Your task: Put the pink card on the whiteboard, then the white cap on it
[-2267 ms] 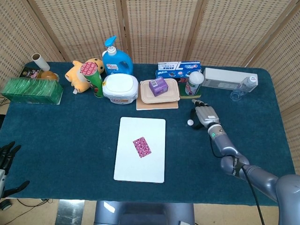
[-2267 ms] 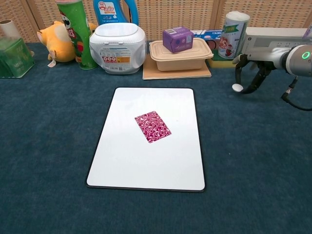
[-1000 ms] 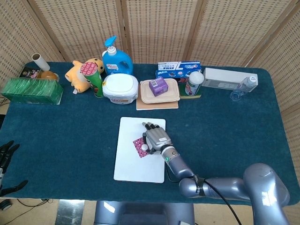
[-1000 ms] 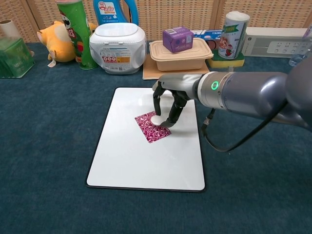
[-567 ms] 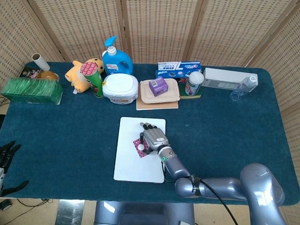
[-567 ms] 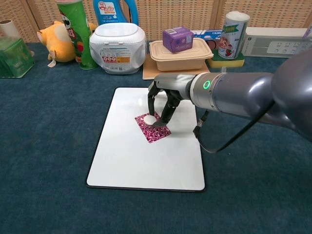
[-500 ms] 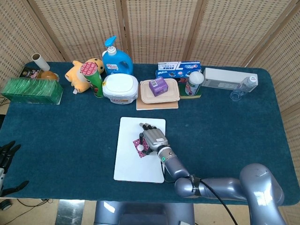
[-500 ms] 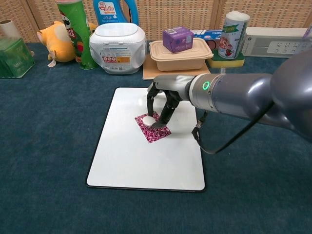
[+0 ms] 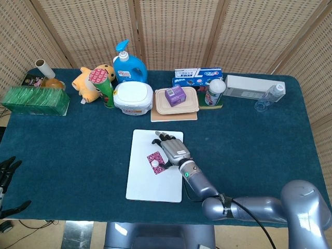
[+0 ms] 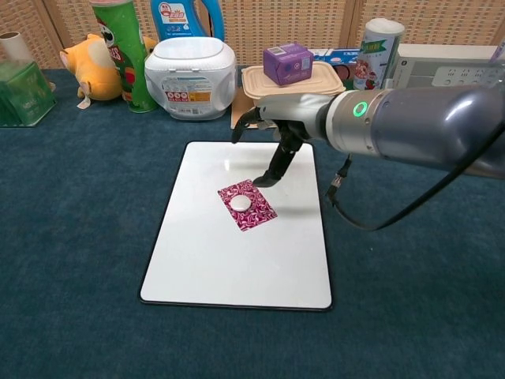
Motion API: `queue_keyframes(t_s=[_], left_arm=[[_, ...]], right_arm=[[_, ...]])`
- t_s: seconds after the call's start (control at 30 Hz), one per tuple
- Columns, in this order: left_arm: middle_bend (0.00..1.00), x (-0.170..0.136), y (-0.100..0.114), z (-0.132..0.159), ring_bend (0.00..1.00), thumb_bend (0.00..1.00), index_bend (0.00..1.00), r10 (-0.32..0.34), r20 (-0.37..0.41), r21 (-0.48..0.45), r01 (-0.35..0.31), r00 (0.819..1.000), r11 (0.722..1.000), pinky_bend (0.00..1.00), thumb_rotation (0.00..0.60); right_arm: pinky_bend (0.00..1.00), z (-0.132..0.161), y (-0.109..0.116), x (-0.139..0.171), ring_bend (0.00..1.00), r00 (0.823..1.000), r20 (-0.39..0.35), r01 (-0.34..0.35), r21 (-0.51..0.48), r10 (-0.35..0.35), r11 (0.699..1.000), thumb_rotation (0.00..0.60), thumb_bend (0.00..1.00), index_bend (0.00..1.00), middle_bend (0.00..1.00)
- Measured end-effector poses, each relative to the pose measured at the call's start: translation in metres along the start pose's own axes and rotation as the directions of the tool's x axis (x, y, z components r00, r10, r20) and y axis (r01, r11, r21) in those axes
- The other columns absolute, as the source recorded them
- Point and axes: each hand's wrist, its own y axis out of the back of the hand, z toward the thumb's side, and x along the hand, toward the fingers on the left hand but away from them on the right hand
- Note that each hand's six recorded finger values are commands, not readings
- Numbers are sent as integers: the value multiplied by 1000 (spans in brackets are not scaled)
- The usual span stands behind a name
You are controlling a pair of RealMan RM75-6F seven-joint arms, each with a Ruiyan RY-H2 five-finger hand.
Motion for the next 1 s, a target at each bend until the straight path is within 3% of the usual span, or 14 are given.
queue_keyframes(t_s=[0.27, 0.5, 0.6, 0.73, 0.93, 1.0], left_arm=[[0, -4, 1, 2, 0, 13, 0, 7, 11, -2, -7, 1000, 1000, 22, 600], [0, -7, 4, 2, 0, 14, 0, 26, 16, -2, -26, 1000, 1000, 22, 600], [0, -9, 6, 2, 0, 13, 0, 39, 15, -3, -39, 999, 999, 22, 600], [0, -12, 10, 1, 0, 13, 0, 64, 11, 0, -64, 998, 998, 22, 600], [0, -16, 11, 2, 0, 14, 0, 83, 7, 15, -83, 997, 996, 22, 600], [0, -17, 11, 2, 0, 13, 0, 91, 3, 21, -91, 996, 996, 22, 600]], right_arm=[[119, -28, 26, 33, 0, 997, -50, 66, 70, -62, 995, 600, 77, 174, 26], [57, -72, 43, 68, 0, 974, -117, 205, 105, -193, 973, 599, 32, 181, 40], [26, -101, 52, 90, 0, 953, -137, 283, 92, -270, 955, 540, 3, 194, 41], [3, -144, 70, 128, 0, 909, -121, 411, 109, -399, 905, 432, 0, 199, 41], [0, -183, 79, 197, 0, 837, -84, 547, 193, -541, 815, 413, 0, 199, 34], [0, -188, 73, 216, 0, 831, -62, 553, 204, -553, 808, 414, 0, 199, 29]])
